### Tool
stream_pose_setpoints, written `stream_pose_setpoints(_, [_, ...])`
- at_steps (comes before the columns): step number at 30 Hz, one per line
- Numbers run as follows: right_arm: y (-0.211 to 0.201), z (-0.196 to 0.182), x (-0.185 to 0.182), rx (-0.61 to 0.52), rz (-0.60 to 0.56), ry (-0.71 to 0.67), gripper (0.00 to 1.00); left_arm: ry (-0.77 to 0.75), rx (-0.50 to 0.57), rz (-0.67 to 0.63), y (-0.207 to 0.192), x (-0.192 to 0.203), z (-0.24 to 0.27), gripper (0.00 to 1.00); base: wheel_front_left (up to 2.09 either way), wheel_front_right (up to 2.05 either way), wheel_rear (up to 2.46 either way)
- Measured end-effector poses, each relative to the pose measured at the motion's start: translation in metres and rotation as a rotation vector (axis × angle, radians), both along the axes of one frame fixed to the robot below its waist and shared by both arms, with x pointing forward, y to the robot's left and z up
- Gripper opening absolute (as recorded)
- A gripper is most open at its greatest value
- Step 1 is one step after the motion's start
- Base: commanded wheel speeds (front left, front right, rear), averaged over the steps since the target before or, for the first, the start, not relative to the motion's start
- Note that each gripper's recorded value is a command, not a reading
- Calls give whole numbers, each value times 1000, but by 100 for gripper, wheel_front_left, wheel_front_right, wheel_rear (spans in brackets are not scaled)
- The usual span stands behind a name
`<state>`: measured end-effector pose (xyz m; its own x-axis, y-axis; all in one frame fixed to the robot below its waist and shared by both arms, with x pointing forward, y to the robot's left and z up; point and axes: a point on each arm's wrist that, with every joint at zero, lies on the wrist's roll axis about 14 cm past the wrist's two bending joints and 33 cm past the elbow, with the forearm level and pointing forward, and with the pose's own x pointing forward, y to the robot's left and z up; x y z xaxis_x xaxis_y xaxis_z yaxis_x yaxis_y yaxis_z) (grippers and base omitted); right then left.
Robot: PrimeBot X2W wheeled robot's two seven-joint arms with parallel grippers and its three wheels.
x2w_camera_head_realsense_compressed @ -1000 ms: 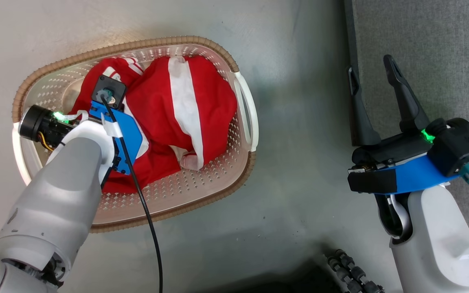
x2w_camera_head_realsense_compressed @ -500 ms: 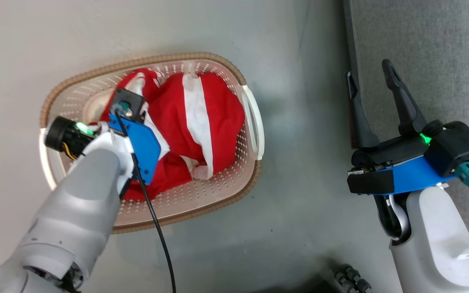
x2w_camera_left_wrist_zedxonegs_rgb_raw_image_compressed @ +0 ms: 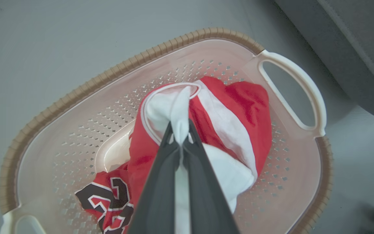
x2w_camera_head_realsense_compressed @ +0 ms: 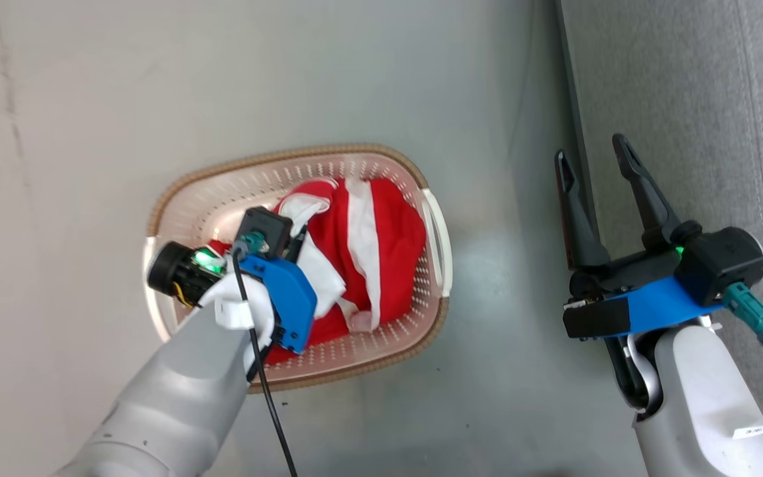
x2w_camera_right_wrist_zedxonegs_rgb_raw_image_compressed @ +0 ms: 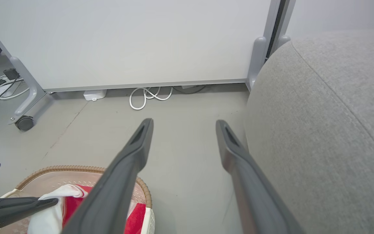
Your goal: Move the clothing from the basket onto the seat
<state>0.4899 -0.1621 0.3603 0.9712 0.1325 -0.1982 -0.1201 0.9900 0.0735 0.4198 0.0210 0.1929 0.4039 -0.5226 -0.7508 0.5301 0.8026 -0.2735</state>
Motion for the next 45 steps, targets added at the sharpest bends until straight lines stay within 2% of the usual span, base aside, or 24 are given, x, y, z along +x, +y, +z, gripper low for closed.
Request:
stream_pose_setpoints(13, [19,44,-14,21,38,-71,100,-200,-133,93,-4,16,86,0,0,0,0])
stream_pose_setpoints(18, [23,59,-25,27,47,-93,100,-320,-208,147,-4,35,135,0,0,0,0])
stream_pose_setpoints(24, [27,77,-39,35,53,-121,100,-449,-279,194,-2,41,188,0,0,0,0])
stream_pose_setpoints(37, [30,112,-66,47,59,-189,100,-742,-384,195,-3,45,300,0,0,0,0])
stream_pose_setpoints(45, [29,122,-81,52,57,-208,100,-881,-428,132,-18,39,356,0,0,0,0])
